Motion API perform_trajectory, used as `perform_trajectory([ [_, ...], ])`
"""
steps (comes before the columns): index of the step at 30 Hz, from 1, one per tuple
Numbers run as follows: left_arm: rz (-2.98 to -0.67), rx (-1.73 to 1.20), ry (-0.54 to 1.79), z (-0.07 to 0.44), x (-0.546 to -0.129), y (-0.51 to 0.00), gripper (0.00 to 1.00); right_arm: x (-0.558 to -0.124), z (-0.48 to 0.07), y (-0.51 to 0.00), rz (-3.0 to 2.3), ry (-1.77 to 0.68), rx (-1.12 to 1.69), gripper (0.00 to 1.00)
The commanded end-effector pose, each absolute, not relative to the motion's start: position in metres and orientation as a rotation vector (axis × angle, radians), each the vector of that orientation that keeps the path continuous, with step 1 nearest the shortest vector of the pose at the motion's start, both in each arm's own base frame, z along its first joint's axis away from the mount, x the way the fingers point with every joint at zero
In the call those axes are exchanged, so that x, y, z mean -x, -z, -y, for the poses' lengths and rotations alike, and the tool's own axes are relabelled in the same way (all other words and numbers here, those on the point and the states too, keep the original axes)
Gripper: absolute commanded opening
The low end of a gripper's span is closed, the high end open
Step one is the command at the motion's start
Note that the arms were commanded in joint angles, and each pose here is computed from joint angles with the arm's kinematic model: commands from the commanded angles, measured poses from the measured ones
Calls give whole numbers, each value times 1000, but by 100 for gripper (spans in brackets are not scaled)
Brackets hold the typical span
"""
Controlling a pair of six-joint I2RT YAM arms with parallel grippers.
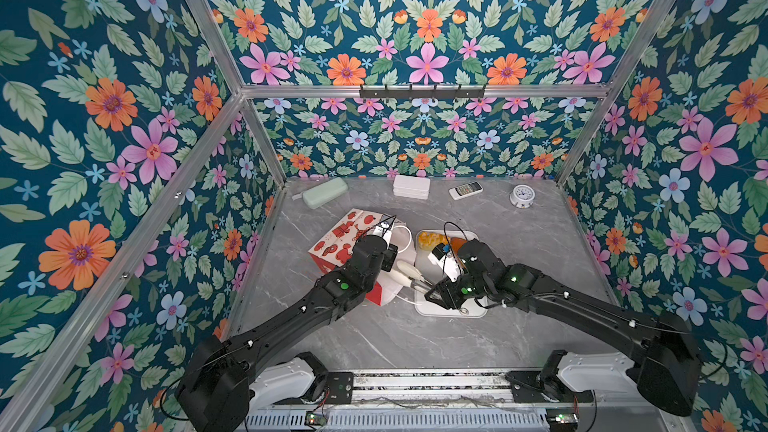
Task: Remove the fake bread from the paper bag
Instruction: 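Reach the tongs deep into the bag toward the striped yellow bread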
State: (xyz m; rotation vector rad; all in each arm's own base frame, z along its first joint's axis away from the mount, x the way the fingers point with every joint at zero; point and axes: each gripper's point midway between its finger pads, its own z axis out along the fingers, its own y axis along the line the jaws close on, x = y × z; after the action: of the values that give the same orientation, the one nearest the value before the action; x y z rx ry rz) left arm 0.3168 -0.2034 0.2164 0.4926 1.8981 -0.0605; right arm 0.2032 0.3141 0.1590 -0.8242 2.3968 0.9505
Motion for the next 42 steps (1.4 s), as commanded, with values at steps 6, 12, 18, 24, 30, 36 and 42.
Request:
perform_trajectory([
  [6,-1890,-530,166,218,-311,-219,0,-237,-352,-152,-2360,-955,841,52],
  [12,-1886,-529,183,219,-309,-220,0,-253,-361,-131,-2440,-918,763,55],
  [18,-1895,-535,202,222,-309,-217,0,-261,-370,-118,-2462,-934,710,57],
  [24,-1892,-535,233,225,-307,-219,0,-268,-378,-115,-2460,-944,699,58],
  [30,-1890,-531,256,227,-305,-219,0,-276,-384,-107,-2469,-938,682,58],
  [36,-1882,-526,276,228,-304,-220,0,-281,-390,-97,-2490,-930,674,58],
  [42,-1871,-521,296,230,-304,-221,0,-286,-395,-91,-2501,-933,656,57],
])
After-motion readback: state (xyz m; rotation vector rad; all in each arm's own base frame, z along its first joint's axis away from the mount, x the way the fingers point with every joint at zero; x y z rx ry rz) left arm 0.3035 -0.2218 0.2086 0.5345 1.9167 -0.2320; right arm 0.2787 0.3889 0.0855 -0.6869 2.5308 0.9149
